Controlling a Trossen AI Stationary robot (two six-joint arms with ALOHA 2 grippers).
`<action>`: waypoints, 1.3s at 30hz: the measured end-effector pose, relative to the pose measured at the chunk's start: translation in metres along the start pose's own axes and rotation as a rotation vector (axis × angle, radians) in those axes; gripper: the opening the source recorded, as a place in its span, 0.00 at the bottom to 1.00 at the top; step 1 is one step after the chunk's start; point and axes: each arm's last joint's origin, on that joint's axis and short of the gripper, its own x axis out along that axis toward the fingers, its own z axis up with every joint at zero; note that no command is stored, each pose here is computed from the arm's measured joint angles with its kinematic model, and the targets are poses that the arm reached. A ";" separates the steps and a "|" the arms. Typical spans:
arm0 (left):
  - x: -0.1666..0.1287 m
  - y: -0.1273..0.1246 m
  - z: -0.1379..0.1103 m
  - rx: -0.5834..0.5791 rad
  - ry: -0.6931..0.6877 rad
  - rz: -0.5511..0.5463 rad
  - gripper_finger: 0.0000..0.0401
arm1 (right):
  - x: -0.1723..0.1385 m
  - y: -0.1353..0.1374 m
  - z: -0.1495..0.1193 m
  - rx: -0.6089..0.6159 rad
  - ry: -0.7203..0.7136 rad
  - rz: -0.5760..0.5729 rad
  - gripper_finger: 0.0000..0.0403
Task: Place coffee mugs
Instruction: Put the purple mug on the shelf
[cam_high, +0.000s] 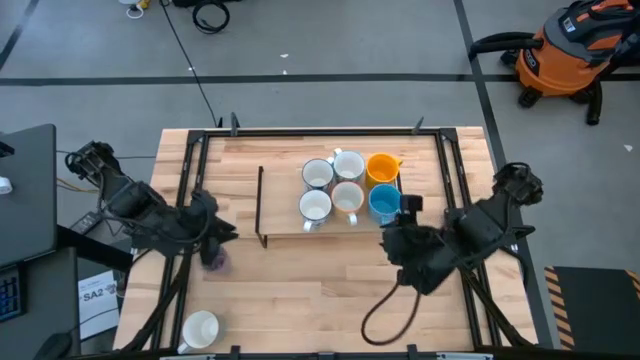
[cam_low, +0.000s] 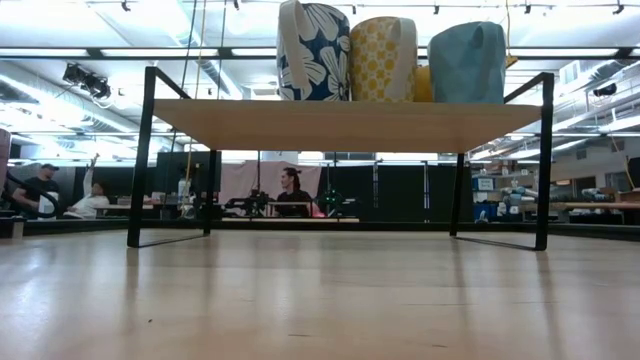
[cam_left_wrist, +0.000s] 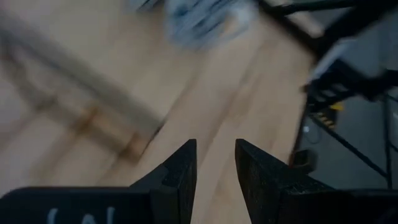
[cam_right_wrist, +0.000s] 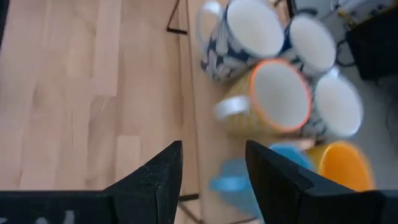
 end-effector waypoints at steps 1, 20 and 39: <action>0.001 0.004 -0.002 -0.049 0.039 0.034 0.29 | 0.002 0.003 -0.005 0.026 0.002 -0.002 0.45; 0.043 0.054 -0.067 -0.204 0.524 0.381 0.29 | 0.023 0.064 -0.060 0.093 -0.026 0.146 0.45; 0.045 0.060 -0.068 -0.129 0.473 0.475 0.29 | 0.024 0.068 -0.058 0.113 -0.053 0.169 0.45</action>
